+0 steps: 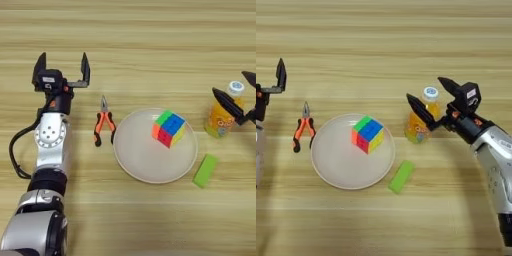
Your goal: Move the objects on the table
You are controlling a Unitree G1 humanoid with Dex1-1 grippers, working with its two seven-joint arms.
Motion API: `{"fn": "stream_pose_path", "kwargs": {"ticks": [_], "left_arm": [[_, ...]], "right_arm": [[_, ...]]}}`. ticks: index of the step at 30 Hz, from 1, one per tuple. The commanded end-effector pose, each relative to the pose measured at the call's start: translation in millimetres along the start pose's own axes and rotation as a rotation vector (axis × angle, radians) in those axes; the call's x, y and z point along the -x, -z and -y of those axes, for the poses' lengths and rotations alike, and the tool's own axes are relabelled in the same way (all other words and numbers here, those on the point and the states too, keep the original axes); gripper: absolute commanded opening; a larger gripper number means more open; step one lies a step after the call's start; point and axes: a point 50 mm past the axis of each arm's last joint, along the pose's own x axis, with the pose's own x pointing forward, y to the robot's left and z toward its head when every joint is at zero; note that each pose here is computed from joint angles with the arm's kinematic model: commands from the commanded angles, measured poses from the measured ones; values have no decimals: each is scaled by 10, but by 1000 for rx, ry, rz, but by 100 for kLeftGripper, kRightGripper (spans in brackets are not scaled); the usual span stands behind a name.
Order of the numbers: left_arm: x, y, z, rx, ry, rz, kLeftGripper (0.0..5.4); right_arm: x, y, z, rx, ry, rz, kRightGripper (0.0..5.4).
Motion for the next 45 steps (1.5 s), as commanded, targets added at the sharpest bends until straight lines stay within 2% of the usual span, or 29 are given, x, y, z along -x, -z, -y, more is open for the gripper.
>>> {"fn": "stream_pose_path", "kwargs": {"ticks": [1,6,11,16,20,24,38,45], "left_arm": [[9,7,4,-7,6,-13,540],[9,9,9,-6,7,-14,540],[8,12,13,-5,8,-16,540],[10,13,15,-5,8,-15,540],[10,14,20,-5,9,-15,540],[14,17,27,-4,15,-17,540],[19,-2,67,4,34,-11,540],[-6,-130,163,30,160,18,540]], "right_arm": [[-25,101,15,-11,15,-62,537],[-46,228,30,-7,30,-123,537],[-59,299,22,-11,24,-148,484],[-77,283,21,-10,22,-136,435],[-99,244,18,-4,22,-117,379],[-122,174,3,7,12,-92,354],[-158,-28,18,44,-10,-53,352],[-251,-211,0,84,-52,-26,352]]}}
